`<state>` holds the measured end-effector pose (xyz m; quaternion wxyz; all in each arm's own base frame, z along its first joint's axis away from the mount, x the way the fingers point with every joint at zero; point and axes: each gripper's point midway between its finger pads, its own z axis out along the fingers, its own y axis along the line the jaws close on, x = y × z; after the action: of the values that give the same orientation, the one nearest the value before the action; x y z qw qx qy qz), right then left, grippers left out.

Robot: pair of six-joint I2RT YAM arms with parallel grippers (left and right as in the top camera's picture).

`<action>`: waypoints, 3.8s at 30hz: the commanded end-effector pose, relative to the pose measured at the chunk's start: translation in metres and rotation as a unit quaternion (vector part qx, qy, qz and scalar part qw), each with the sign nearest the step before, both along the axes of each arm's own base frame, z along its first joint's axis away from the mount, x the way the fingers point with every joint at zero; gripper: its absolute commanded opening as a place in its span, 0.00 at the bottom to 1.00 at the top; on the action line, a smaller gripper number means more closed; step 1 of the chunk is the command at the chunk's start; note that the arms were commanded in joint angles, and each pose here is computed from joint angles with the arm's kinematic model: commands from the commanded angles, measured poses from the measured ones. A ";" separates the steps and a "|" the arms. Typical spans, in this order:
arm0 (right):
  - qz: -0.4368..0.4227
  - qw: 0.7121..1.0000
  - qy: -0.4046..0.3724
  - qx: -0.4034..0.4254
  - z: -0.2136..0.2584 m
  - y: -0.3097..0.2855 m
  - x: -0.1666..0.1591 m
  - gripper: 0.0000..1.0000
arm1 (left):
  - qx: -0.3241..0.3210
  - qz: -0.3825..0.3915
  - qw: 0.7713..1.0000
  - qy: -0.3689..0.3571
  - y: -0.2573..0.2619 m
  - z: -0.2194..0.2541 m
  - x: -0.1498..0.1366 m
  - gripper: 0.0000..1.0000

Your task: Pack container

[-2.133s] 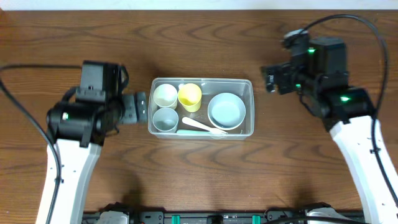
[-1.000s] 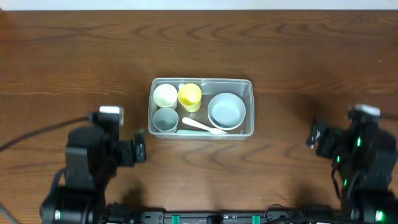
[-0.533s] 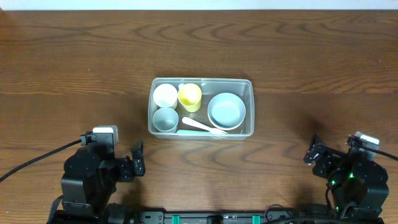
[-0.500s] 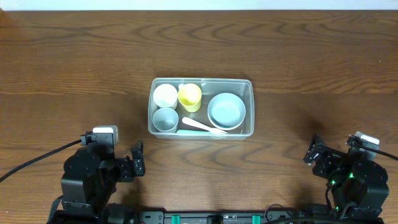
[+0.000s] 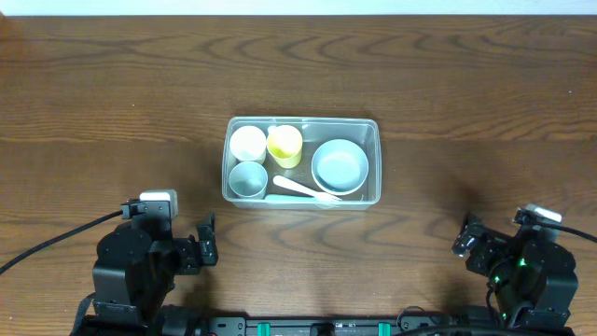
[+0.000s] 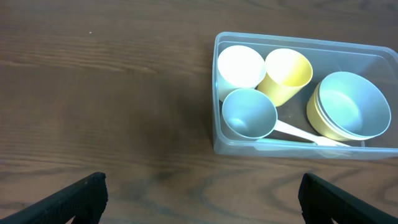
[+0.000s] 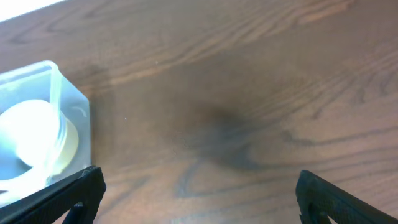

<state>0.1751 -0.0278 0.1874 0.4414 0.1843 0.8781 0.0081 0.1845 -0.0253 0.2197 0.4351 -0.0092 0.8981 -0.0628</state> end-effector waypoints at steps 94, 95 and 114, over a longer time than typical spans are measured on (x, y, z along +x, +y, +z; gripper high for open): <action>0.161 0.936 -0.271 -0.155 -0.032 0.035 0.071 0.99 | 0.034 0.049 0.989 -0.133 0.026 -0.052 0.011 0.98; 0.161 0.936 -0.271 -0.155 -0.032 0.035 0.071 0.99 | 0.035 0.054 0.986 -0.151 0.027 -0.051 0.017 0.98; 0.161 0.936 -0.271 -0.155 -0.032 0.035 0.071 0.99 | 0.027 0.062 0.948 -0.312 0.027 -0.052 0.062 0.98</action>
<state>0.2466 0.0062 0.1570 0.6800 -0.0338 0.7324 -0.0048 0.2471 -0.0015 0.1662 0.6935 -0.0344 0.7193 -0.0241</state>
